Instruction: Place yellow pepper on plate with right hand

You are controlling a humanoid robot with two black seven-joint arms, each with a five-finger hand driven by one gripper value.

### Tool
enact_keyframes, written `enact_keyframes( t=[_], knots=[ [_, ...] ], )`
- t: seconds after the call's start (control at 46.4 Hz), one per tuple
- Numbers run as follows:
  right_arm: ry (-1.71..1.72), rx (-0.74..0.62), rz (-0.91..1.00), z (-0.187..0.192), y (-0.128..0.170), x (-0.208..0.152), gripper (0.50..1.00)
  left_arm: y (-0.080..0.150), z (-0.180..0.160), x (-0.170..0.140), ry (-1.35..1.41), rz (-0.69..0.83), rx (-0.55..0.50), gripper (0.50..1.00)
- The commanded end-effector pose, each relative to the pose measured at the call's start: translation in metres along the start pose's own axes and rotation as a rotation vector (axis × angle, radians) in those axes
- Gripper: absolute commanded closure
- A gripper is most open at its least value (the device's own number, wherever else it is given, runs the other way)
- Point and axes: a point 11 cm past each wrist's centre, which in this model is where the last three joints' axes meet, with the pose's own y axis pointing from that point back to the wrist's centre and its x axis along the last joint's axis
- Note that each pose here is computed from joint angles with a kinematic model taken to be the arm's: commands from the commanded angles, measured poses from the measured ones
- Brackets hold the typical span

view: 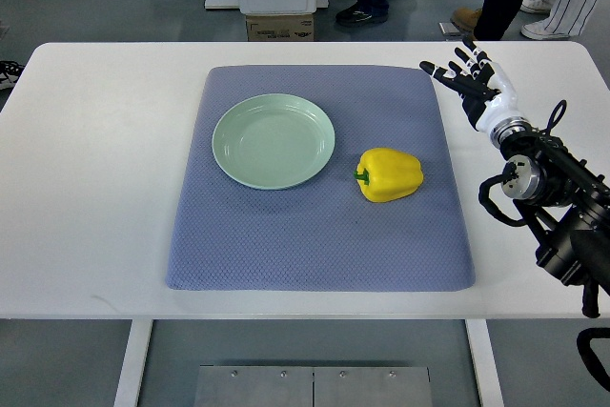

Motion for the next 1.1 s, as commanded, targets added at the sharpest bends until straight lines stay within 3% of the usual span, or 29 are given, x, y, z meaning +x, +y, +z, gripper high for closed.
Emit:
enact_keyframes(
  t=[0.0, 1.077],
  knots=[
    [0.000, -0.006, 0.006, 0.0027, 0.0006, 0.0019, 0.500, 0.0000, 0.0000, 0.0001, 0.000, 0.001, 0.000, 0.500],
    [0.001, 0.012, -0.002, -0.0062, -0.0022, -0.0011, 0.500, 0.0001, -0.0009, 0.0001, 0.000, 0.001, 0.002, 0.500]
  ],
)
